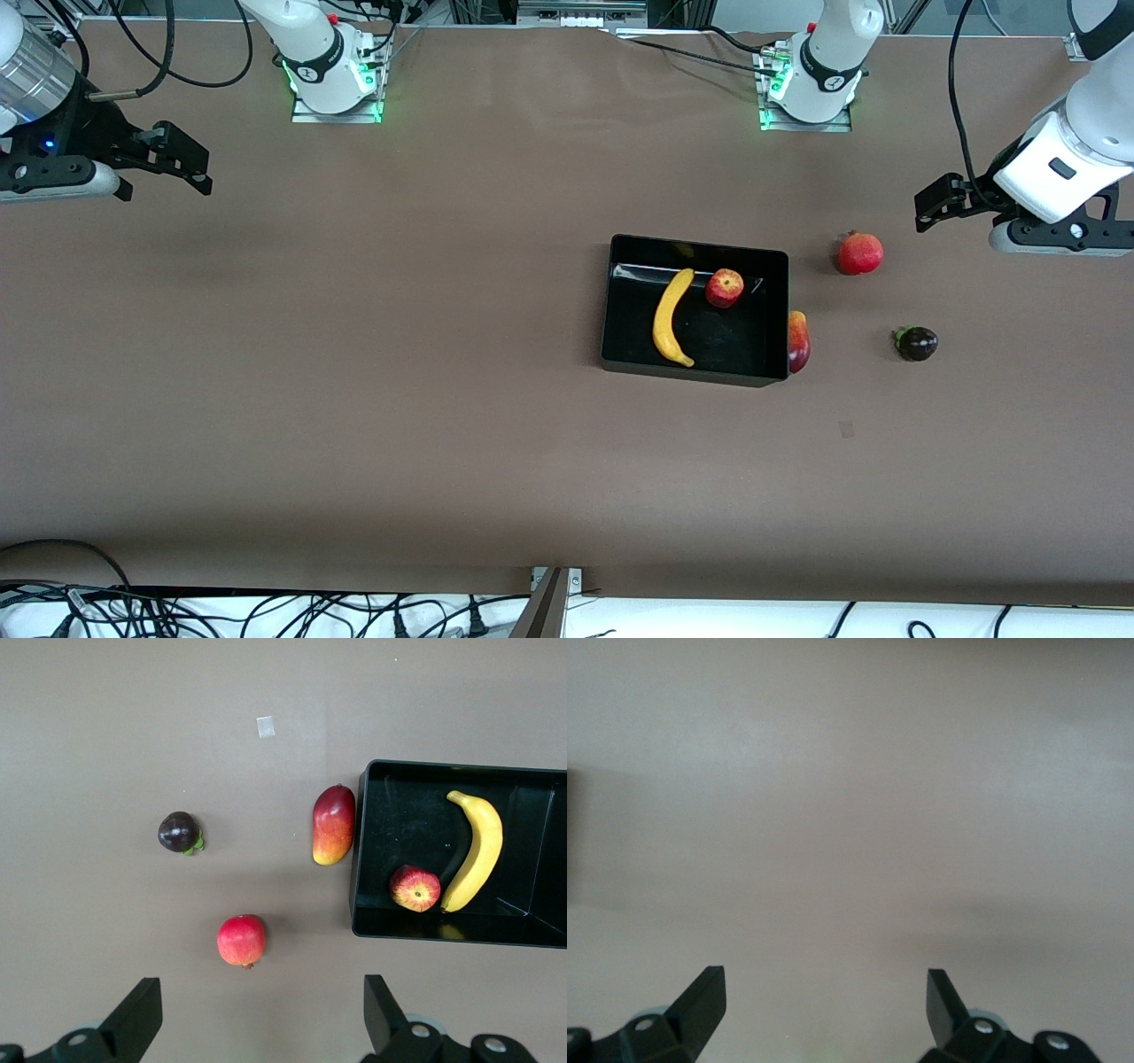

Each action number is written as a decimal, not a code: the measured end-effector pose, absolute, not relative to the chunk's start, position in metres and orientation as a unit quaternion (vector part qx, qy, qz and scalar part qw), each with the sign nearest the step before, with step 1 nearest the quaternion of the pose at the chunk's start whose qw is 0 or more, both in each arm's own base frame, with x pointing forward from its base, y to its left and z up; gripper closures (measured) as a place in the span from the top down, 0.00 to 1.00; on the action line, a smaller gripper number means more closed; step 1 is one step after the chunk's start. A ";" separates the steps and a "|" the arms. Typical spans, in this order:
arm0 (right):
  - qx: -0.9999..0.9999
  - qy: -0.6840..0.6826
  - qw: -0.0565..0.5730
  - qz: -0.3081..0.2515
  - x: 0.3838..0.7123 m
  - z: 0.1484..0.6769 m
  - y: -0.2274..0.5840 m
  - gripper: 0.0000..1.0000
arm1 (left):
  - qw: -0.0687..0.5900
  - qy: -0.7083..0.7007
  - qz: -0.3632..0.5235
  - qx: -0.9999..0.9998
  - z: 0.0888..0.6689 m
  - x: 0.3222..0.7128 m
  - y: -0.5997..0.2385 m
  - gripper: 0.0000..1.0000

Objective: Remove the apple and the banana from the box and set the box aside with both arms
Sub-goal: 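Move the left gripper over the box down to the red apple, then grasp the red apple with the left gripper and lift it, then lower the apple beside the mango and open the left gripper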

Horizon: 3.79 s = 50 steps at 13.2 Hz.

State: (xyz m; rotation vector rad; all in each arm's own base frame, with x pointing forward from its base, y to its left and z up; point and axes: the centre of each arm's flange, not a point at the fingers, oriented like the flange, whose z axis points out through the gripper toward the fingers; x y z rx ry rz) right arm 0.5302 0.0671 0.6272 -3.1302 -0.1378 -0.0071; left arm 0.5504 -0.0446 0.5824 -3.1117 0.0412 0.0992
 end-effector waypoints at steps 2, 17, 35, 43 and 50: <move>-0.999 -0.044 0.004 -0.002 0.530 0.627 0.067 1.00 | 0.014 0.014 0.032 -0.999 0.583 0.550 -0.046 1.00; -0.998 -0.064 0.005 -0.009 0.527 0.634 0.088 1.00 | 0.005 0.001 0.113 -0.994 0.469 0.583 -0.141 1.00; -0.998 -0.068 0.005 -0.011 0.526 0.635 0.093 1.00 | 0.024 -0.032 0.030 -0.999 0.200 0.477 -0.238 0.70; -0.998 -0.068 0.005 -0.011 0.526 0.635 0.093 1.00 | 0.069 -0.008 0.073 -0.995 0.329 0.535 -0.188 0.69; -0.998 -0.068 0.005 -0.011 0.526 0.635 0.093 1.00 | 0.039 0.078 0.098 -0.991 0.257 0.509 -0.060 0.69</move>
